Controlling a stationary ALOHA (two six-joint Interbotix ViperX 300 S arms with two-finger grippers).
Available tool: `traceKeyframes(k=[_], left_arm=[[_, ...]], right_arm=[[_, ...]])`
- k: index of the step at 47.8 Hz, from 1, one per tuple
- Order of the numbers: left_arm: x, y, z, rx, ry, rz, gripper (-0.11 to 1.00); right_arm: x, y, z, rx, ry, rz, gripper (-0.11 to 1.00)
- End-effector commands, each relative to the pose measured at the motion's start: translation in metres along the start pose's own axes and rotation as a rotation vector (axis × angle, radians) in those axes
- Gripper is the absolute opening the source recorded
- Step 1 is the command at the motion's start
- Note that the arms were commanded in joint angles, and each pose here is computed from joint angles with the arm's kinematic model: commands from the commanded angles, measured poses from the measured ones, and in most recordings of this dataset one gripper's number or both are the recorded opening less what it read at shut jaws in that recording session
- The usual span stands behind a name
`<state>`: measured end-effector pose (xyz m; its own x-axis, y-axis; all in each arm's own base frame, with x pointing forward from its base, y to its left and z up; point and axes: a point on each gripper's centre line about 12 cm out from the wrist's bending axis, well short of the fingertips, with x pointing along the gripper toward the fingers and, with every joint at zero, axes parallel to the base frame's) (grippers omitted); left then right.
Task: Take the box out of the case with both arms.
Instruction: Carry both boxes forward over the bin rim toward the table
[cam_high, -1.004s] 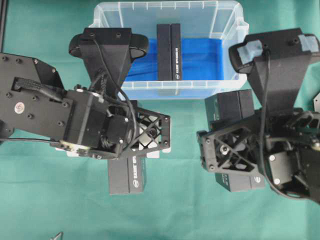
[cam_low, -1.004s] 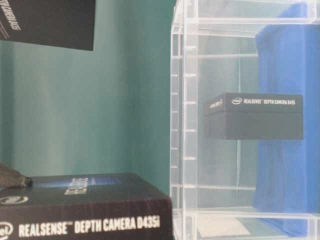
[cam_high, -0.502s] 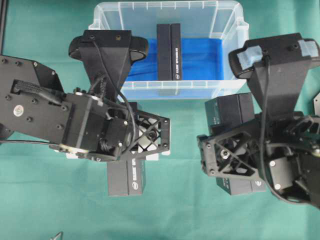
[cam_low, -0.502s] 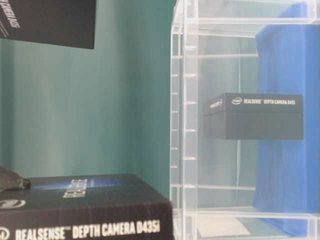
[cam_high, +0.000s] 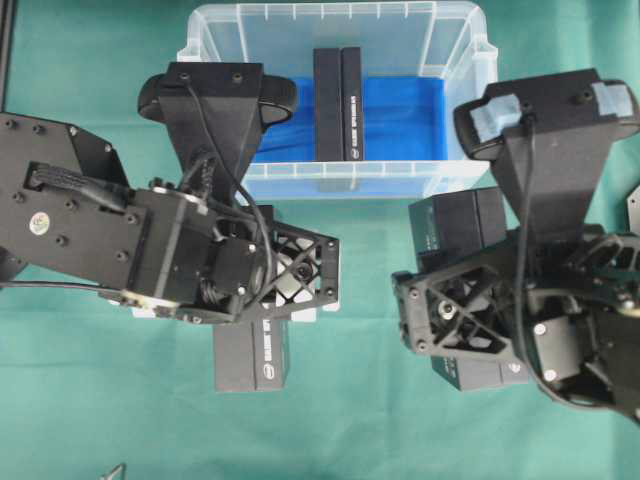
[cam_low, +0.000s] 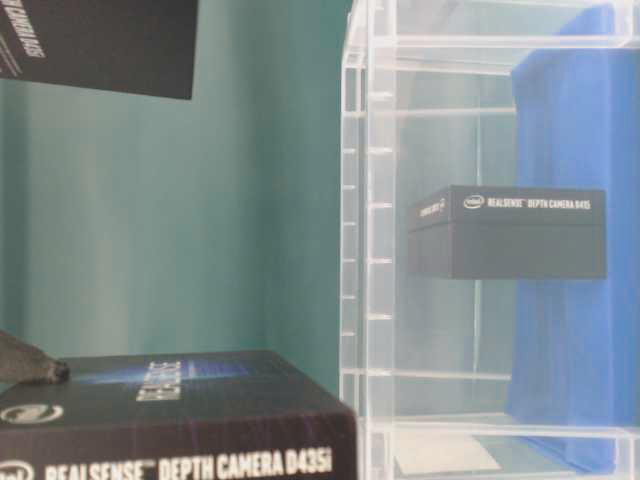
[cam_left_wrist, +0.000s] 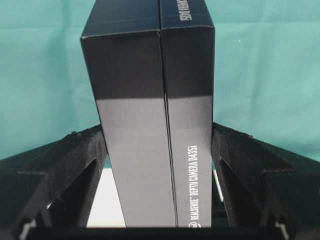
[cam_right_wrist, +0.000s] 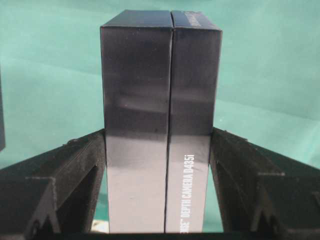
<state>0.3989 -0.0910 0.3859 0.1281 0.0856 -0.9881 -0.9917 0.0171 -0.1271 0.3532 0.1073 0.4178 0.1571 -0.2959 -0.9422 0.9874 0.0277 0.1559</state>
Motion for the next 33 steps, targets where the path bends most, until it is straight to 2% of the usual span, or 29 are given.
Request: traceKeyframes(k=[1,6,15,28,33], left_arm=[[-0.026,0.011,0.005,-0.007,0.012,-0.065,0.64],[-0.023,0.012,0.005,-0.006,0.01,-0.058,0.64],[-0.008,0.012,0.003,-0.003,0.003,-0.033,0.64],[0.034,0.01,-0.011,-0.001,0.012,-0.063,0.64],[0.051,0.015,-0.017,-0.022,0.017,-0.07,0.64]], right_arm=[[-0.01,-0.002,0.004,0.011,0.01,0.033,0.65],[-0.007,-0.001,0.002,0.007,0.008,0.028,0.65],[0.014,-0.001,-0.005,-0.015,-0.01,-0.016,0.65],[0.059,0.003,-0.028,0.008,0.021,-0.011,0.65],[0.077,0.001,-0.037,0.02,0.04,-0.012,0.65]])
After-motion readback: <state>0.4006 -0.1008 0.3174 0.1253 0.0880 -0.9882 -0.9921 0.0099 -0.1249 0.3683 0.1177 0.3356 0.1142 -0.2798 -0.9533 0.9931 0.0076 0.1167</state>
